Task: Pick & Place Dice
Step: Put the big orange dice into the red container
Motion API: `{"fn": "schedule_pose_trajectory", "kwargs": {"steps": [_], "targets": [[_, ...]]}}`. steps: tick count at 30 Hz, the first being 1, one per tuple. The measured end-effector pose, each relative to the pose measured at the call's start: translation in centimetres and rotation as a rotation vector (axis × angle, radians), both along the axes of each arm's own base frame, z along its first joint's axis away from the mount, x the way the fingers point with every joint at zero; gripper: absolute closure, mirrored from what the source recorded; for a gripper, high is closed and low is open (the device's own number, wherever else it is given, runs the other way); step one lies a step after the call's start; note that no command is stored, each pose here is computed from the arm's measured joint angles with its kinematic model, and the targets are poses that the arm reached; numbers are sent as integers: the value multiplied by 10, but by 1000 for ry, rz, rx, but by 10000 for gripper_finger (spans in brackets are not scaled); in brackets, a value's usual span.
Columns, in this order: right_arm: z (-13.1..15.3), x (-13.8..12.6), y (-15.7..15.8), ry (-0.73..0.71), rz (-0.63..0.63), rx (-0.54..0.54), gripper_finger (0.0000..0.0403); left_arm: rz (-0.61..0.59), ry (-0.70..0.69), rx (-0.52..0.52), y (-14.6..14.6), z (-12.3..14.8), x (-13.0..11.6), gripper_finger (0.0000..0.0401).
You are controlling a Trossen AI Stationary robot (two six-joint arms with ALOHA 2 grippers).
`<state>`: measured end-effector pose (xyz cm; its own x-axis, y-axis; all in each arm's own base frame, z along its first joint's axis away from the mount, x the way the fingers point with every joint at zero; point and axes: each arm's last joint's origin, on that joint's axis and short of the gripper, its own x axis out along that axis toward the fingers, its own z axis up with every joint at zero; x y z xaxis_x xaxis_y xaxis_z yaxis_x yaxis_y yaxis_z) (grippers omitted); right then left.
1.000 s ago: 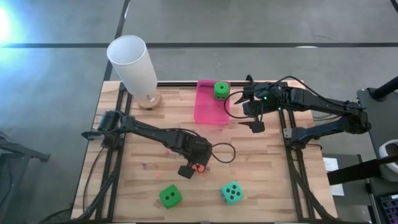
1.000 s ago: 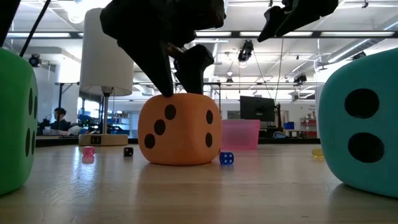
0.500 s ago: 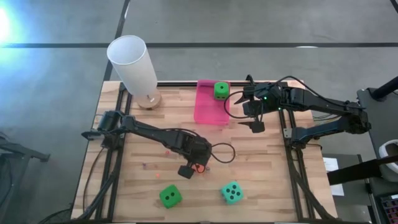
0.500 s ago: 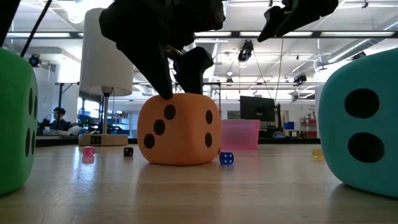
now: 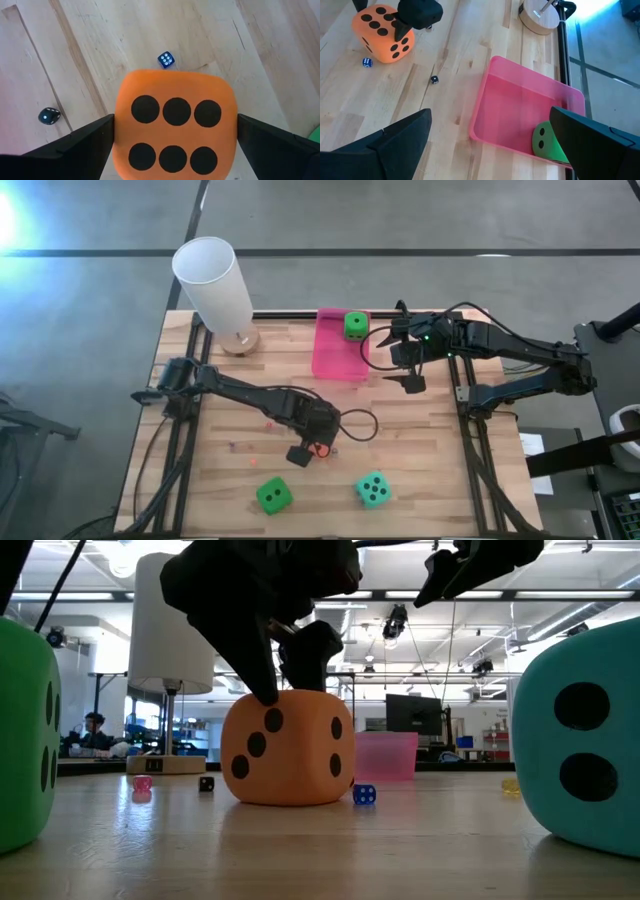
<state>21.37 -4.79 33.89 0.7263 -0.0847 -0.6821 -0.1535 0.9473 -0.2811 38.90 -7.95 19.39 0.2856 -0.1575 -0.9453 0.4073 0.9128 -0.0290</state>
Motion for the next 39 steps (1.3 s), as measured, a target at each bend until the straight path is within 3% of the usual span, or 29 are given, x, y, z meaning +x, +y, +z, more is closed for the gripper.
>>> {"fn": "schedule_pose_trajectory", "kwargs": {"steps": [13,26,39], "targets": [[0,0,0,0,0,0,3,17,4,-13,0,-5,0,12],[0,0,0,0,0,0,3,14,0,-9,0,-6,0,61],[0,0,0,0,0,0,3,22,-7,-6,0,-6,1,70]]}}
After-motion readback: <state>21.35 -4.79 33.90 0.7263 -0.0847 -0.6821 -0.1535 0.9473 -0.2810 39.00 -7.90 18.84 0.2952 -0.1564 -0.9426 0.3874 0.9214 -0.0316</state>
